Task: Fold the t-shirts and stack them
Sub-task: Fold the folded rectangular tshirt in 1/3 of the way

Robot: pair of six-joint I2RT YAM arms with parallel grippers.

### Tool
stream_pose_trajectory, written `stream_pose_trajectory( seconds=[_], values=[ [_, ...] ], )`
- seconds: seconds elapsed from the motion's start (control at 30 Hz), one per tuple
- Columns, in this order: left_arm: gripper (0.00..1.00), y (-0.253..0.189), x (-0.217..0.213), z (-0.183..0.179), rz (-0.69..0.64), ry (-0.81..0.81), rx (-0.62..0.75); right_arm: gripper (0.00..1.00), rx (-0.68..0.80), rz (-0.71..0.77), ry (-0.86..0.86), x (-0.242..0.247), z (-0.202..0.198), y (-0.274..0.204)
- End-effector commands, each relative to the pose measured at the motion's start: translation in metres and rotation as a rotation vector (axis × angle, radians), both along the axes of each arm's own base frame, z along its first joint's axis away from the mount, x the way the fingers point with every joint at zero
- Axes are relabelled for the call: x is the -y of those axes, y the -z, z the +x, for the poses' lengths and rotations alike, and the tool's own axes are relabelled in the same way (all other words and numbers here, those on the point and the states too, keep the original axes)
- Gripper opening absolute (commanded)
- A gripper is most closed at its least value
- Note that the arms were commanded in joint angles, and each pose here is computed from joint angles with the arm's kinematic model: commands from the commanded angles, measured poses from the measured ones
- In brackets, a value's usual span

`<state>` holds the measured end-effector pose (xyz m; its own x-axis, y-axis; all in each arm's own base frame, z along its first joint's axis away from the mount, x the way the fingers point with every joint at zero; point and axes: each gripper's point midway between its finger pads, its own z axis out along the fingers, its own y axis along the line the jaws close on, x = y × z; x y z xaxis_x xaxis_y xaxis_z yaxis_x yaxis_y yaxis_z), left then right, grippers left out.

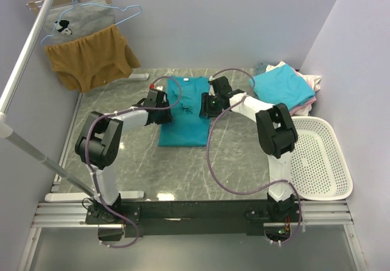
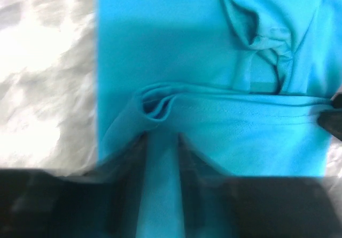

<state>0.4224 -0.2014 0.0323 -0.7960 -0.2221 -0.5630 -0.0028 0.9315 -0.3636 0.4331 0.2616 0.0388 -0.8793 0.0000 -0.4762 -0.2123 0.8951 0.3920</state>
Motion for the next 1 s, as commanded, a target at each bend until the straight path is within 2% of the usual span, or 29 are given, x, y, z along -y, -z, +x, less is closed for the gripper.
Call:
stream_pose_trajectory(
  seconds=[0.0, 0.03, 0.17, 0.33, 0.47, 0.67, 0.97],
  values=[
    [0.53, -0.046, -0.023, 0.008, 0.045, -0.090, 0.125, 0.56, 0.191, 0.009, 0.076, 0.029, 0.017, -0.069],
    [0.76, -0.062, -0.028, 0.008, 0.048, -0.108, 0.163, 0.56, 0.201, 0.004, 0.086, 0.033, 0.015, -0.072],
    [1.00, -0.082, -0.038, -0.001, 0.059, -0.130, 0.194, 0.57, 0.209, 0.023, 0.099, 0.041, -0.001, -0.087],
    [1.00, -0.077, -0.045, -0.020, 0.043, -0.157, 0.155, 0.58, 0.149, 0.056, 0.090, 0.043, -0.031, -0.073],
    [0.99, -0.052, -0.051, -0.045, 0.038, -0.148, 0.070, 0.58, 0.115, 0.091, 0.088, 0.043, -0.051, -0.062],
    [0.99, -0.050, -0.059, -0.075, -0.004, -0.144, 0.088, 0.58, 0.045, 0.116, 0.088, 0.046, -0.078, -0.038],
    [0.99, -0.039, -0.044, -0.106, -0.122, -0.071, 0.055, 0.57, -0.053, 0.193, 0.067, 0.033, -0.108, -0.017]
  ],
)
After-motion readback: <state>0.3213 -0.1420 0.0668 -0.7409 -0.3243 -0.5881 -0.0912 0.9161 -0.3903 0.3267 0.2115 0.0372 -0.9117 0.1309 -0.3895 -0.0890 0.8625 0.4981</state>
